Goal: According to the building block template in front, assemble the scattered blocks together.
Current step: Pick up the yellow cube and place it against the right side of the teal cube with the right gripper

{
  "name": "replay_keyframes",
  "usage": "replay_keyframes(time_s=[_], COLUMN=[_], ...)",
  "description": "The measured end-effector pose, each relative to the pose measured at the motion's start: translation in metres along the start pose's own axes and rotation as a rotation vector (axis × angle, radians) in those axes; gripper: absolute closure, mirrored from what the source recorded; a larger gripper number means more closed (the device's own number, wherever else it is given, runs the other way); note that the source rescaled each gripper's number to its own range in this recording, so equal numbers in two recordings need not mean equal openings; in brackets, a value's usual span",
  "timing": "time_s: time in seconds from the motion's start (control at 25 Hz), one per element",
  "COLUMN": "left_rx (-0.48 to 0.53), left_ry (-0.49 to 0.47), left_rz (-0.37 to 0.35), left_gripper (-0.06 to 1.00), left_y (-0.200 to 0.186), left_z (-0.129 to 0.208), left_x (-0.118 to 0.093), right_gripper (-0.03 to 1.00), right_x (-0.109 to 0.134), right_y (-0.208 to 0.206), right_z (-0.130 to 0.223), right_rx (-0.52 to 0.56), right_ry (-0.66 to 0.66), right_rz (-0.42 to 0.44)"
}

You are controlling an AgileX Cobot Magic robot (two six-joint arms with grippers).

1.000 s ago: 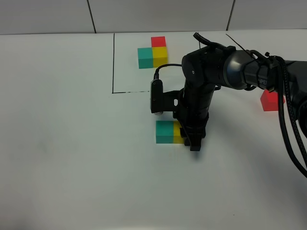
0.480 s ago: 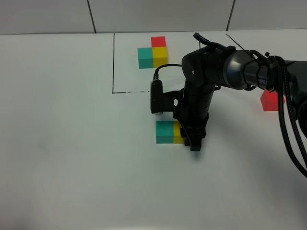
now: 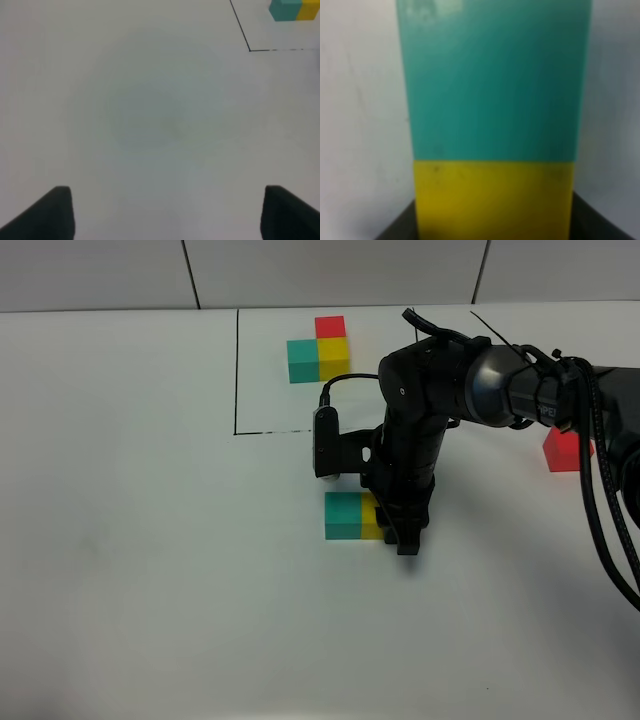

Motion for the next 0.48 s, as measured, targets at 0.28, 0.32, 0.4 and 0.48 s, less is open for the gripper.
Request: replay_keyframes(time_s=[0.28,0.32,0.4,0.48], left_rx=[0.000,0.000,0.000,0.000], left_ry=[0.000,0.000,0.000,0.000], left_rz=[0.000,0.000,0.000,0.000], left_gripper=[0.15,0.15,0.15,0.15], left_y=[0.0000,0.0000,0.0000,0.0000], left_z=[0.0000,0.0000,0.0000,0.0000], left_x=[0.0000,0.0000,0.0000,0.0000], right_gripper=[0.68,0.60,0.43,0.23], right_x=[-0.0052,-0.0057,-0.0069,-0.0080], right_y=[-0.0001,0.0000,0.0000,-0.0004], right_z=[-0.0025,-0.0031,-0.0022,-0.0003], right_rx=[-0.011,-0.009,0.001,0.010], right_ry=[-0.004,-0.009,-0.008,0.010], right_rz=[0.028,0.034,0.043,0.049])
Point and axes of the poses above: a point on each arm's last joint axis where the gripper is mounted, y pointing out along that axis toward the gripper, x along the wrist's bending axis when the last joint is at zero, z = x × y, the point moved 10 cm from there along y, pointing out along that axis toward the gripper, and after that the axes turned 8 degrees about -y, right-handed, at the moved point
